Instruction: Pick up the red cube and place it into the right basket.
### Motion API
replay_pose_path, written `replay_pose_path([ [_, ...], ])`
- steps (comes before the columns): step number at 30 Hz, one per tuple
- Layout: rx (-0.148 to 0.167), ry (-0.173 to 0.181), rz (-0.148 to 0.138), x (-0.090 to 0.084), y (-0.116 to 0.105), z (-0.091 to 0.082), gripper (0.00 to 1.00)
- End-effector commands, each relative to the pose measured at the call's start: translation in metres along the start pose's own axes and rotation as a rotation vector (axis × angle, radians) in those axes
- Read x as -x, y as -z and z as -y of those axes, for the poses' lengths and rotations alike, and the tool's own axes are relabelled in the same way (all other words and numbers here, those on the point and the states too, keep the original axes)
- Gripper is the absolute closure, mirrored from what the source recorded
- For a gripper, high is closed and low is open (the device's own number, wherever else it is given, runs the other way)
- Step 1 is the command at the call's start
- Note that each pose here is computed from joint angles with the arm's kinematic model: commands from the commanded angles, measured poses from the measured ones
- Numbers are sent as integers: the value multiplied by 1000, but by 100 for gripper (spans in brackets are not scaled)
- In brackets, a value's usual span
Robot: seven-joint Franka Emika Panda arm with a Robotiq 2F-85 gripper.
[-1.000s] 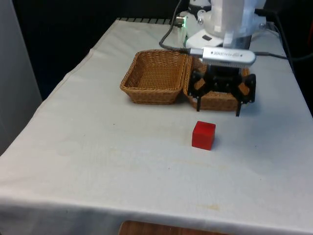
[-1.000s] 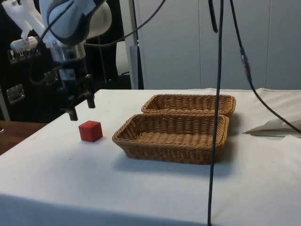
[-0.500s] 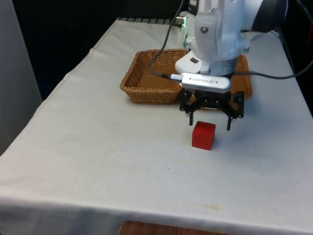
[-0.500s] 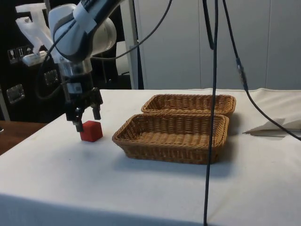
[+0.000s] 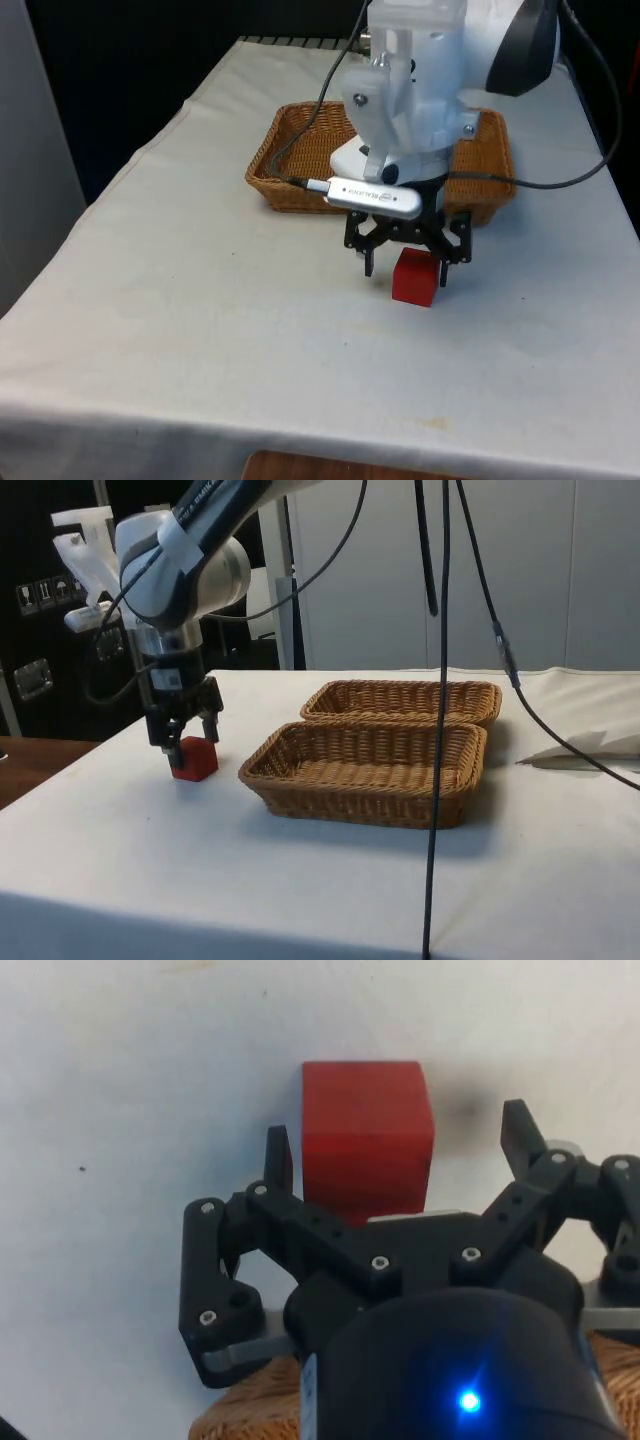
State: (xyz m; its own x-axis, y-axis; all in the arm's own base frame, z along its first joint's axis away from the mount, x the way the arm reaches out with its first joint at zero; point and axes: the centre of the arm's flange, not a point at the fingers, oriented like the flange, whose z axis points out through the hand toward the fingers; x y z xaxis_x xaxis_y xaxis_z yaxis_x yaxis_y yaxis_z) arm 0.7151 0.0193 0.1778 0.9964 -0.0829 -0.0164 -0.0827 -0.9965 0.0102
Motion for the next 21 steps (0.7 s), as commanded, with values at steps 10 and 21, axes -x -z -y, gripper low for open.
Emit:
replay_pose_path([
  [10, -5, -8, 4, -1, -8, -1, 19],
  [21, -3, -10, 5, 0, -9, -1, 100],
])
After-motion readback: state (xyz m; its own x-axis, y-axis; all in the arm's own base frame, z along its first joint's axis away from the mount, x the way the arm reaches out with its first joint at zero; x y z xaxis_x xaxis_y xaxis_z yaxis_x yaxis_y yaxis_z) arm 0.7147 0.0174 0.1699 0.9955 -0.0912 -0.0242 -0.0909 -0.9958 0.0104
